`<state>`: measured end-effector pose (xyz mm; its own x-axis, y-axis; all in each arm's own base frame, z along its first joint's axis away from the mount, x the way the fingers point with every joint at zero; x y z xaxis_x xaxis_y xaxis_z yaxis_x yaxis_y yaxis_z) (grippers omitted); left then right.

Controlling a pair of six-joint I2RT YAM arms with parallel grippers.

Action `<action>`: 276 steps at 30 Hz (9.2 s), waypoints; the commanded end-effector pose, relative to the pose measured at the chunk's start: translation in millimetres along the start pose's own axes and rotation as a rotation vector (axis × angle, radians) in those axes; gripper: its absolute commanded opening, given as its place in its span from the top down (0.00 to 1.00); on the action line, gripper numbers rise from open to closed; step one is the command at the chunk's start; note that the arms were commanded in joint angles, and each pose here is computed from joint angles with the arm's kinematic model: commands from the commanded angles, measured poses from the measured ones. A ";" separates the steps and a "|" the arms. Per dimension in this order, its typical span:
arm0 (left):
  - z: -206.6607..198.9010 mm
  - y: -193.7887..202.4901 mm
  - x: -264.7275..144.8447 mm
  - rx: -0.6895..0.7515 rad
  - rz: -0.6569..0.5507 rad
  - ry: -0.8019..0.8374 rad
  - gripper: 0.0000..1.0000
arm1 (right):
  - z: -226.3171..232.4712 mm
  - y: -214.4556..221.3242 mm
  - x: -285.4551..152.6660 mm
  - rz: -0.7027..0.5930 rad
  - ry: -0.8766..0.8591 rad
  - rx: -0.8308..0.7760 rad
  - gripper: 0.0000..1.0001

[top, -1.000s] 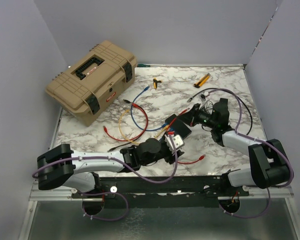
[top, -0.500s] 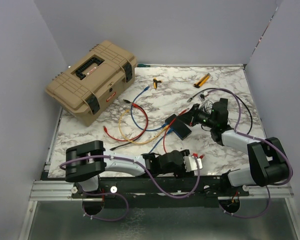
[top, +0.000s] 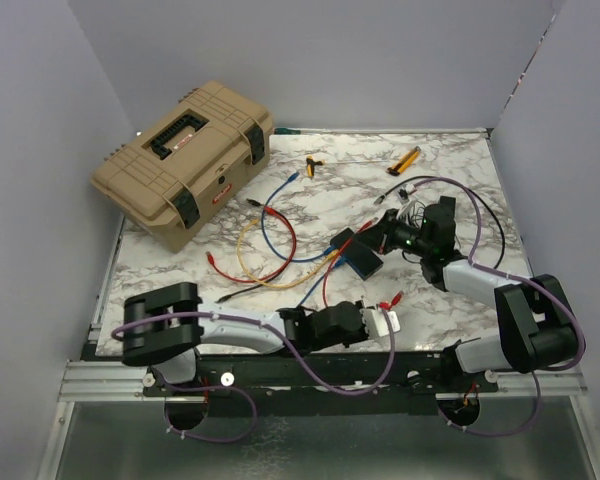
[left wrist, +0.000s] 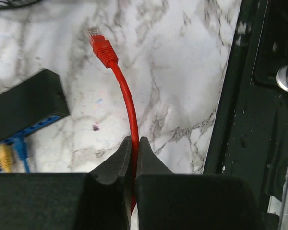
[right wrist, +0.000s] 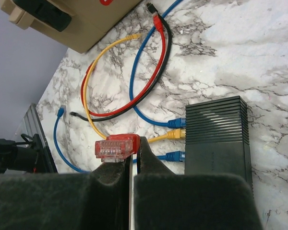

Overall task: Insert the plug into the switch port
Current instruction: Pick up the connector from the center of the board, then insert the connector into the switch port.

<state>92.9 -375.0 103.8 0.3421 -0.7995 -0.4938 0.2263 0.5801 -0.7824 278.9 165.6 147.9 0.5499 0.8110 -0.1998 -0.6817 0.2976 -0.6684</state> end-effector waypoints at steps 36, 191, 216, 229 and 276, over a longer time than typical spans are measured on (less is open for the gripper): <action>155.6 124.1 -131.7 -1.155 -0.022 -0.916 0.32 | -13.6 82.6 -14.2 0.209 0.457 0.513 0.99; 78.6 8.7 -115.0 -0.414 -0.415 -0.025 0.42 | 105.3 24.7 -40.0 0.204 -0.596 -0.427 0.99; 112.1 -20.9 -84.3 -0.585 -0.689 -0.194 0.50 | 97.4 27.7 -38.0 0.162 -0.474 -0.276 0.99; 108.4 -17.4 -78.2 -0.590 -0.685 -0.174 0.83 | 92.5 32.2 -38.4 0.153 -0.446 -0.252 0.99; 108.4 63.1 -38.6 -0.506 0.116 -0.277 1.00 | -6.5 -13.9 -27.5 0.012 0.345 0.025 0.24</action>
<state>192.9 -288.8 126.8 0.6203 -0.6552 -0.4312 -0.2311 0.3728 -0.8987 261.2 160.1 176.2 0.6041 0.7295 -0.3207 -0.6750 0.2545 -0.6926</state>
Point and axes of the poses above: each gripper's point midway between its finger pads, its own x axis out along the fingers, its own z axis along the line the jaws close on, y = z × x, the point moved 6 cm from there along -x, back along the fingers, and after that the axes turned 9 degrees about x, right-handed, at the moved point
